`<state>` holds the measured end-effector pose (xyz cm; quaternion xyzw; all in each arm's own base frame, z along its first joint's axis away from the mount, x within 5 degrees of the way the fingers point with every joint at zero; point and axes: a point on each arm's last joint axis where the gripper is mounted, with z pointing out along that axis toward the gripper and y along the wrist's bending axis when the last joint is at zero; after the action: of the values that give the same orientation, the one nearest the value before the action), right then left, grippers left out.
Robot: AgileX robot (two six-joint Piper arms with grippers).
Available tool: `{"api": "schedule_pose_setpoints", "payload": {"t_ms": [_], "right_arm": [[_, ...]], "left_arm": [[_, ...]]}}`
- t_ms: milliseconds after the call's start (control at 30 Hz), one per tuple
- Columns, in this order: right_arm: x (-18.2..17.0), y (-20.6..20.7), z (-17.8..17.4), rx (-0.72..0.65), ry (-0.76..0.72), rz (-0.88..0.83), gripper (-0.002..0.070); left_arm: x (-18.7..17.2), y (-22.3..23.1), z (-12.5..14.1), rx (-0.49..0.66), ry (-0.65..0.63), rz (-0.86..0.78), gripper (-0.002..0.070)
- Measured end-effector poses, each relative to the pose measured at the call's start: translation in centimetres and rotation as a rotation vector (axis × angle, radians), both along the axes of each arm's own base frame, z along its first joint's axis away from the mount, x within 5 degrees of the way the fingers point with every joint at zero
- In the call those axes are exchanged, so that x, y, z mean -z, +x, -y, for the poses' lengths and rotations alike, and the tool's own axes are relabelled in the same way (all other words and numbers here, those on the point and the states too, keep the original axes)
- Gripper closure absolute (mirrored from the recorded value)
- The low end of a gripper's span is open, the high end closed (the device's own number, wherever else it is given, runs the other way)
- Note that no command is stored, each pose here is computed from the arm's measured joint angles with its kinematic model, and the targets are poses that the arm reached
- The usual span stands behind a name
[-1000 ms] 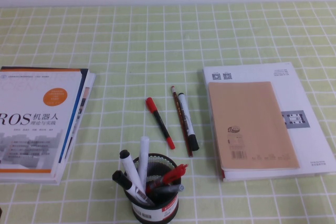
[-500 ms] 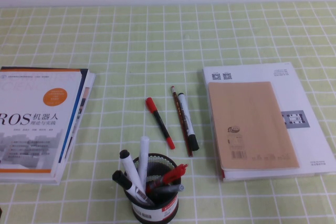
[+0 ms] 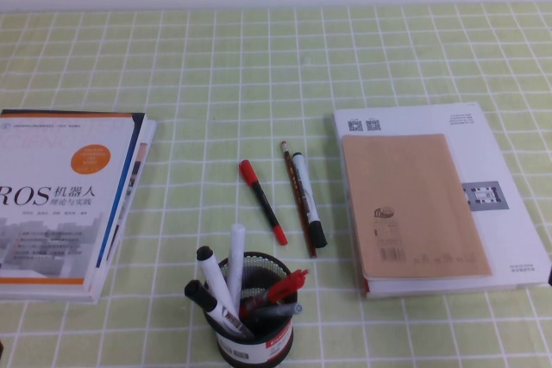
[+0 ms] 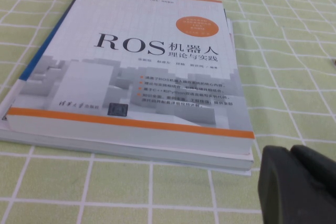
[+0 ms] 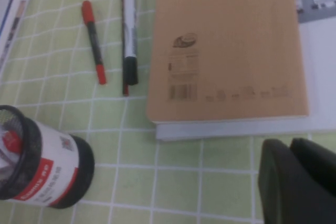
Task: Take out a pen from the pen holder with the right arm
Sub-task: 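Take a marker out of the pen holder and lay it on the table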
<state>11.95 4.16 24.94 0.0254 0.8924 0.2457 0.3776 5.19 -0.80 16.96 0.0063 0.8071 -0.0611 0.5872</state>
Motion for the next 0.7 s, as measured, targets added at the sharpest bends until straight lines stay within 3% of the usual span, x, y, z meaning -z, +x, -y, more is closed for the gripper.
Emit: {"api": "schedule_pose_setpoints", "payload": {"t_ms": [400, 700], "right_arm": [[-1.6, 3.1, -7.2, -0.282, -0.006, 0.031, 0.0688], [-1.6, 1.5, -13.3, -0.445, 0.031, 0.240, 0.0670]], "left_arm": [[0.0, 0.0, 0.0, 0.000, 0.000, 0.000, 0.0683], [0.0, 0.0, 0.0, 0.000, 0.000, 0.000, 0.0683]]}}
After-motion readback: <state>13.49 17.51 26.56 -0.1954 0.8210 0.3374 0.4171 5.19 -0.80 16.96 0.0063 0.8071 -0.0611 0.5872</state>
